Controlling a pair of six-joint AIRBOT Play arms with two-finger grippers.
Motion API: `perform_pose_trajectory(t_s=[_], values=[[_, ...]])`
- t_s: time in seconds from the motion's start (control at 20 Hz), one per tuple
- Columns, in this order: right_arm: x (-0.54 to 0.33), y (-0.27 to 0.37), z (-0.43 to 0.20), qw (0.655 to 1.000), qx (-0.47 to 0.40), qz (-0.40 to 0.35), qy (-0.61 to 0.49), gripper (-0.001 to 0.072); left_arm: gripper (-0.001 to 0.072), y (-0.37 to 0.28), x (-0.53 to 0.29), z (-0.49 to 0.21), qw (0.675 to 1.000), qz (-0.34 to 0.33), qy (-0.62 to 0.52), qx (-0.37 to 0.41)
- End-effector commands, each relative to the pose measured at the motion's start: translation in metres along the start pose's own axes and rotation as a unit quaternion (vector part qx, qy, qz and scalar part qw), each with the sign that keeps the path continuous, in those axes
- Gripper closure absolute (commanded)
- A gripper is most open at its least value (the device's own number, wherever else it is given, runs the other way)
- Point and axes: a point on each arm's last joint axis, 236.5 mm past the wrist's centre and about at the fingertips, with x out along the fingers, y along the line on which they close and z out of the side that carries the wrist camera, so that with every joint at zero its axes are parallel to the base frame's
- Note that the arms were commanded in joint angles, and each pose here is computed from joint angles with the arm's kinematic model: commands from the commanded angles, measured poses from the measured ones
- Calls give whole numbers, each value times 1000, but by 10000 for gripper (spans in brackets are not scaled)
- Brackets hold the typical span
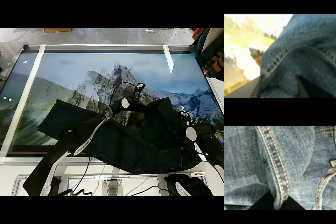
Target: Fold the clothes and pants, and hang the long-sleeved shirts on hangers.
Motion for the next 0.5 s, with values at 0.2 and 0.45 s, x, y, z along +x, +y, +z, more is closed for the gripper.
perform_pose_trajectory(t_s=[0.2,0.45], values=[[-9,4,9,1000,1,8,-15,674,685,-1,2,14,999,12,-33,10],[-9,4,9,1000,0,7,-15,673,687,23,-40,46,998,34,-23,50]])
